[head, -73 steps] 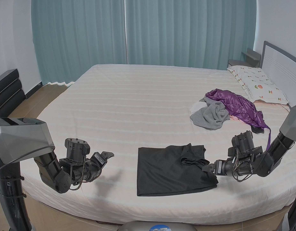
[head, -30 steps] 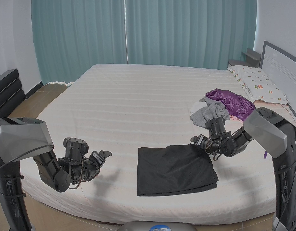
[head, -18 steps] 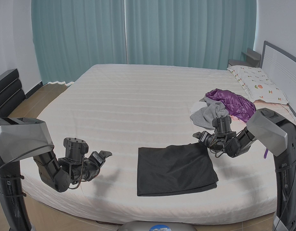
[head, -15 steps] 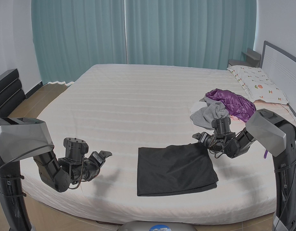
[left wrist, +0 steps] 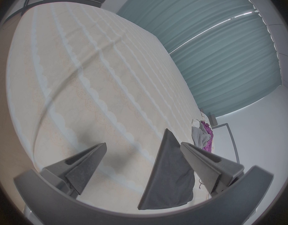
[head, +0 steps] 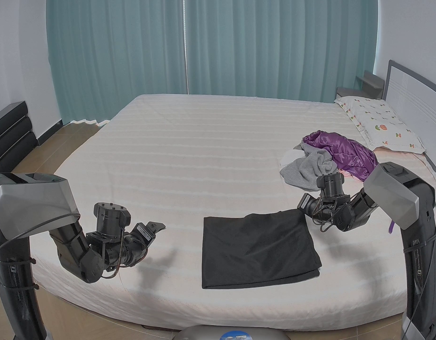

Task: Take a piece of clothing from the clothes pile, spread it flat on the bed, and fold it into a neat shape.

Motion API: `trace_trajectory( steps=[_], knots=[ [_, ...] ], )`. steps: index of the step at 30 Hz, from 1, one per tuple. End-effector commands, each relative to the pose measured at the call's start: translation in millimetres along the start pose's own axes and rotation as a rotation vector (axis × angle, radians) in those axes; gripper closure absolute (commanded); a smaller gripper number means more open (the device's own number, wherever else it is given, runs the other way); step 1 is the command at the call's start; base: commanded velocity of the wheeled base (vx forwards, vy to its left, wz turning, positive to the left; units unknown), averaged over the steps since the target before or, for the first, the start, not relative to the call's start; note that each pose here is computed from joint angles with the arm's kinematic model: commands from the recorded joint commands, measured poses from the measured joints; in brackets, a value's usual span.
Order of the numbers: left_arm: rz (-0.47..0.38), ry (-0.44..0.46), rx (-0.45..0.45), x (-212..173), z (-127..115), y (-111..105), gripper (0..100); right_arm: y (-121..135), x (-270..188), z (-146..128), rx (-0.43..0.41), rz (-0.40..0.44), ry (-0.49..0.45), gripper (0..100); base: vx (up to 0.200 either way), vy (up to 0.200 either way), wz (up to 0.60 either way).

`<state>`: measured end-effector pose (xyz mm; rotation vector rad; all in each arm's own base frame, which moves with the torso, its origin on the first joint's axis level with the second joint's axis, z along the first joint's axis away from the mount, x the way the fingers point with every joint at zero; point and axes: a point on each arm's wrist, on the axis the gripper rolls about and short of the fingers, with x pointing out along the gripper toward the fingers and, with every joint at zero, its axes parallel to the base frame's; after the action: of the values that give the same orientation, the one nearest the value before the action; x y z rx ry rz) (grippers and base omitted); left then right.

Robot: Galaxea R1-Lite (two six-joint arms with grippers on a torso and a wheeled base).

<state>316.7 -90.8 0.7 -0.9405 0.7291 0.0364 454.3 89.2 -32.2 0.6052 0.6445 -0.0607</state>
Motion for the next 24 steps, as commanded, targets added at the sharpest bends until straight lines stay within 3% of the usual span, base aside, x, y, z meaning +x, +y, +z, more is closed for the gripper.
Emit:
trace_trajectory(
  steps=[1, 12, 13, 21, 24],
  knots=[
    [0.000, 0.000, -0.001, 0.0, 0.2, 0.1, 0, -8.0, 0.6, 5.2, 0.013, -0.015, -0.008, 100, 0.000, 0.000, 0.00],
    [0.001, 0.000, 0.001, 0.3, 0.0, 0.4, 0, -11.1, 1.6, 8.1, 0.021, -0.019, -0.015, 100, 0.000, 0.000, 0.00],
    [0.000, 0.000, 0.001, 0.0, 0.2, 0.1, 0, -11.4, 1.5, 7.7, 0.021, -0.019, -0.013, 0, 0.000, 0.000, 0.00],
    [-0.001, 0.001, 0.001, 0.0, 0.1, 0.0, 0, -6.3, -12.8, 11.4, 0.021, 0.001, -0.013, 0, 0.000, 0.000, 0.00],
    [-0.006, 0.007, 0.003, -0.3, -0.2, -0.6, 0, -4.0, -35.1, 12.6, 0.021, 0.047, 0.015, 0, 0.000, 0.000, 0.00]
  ],
)
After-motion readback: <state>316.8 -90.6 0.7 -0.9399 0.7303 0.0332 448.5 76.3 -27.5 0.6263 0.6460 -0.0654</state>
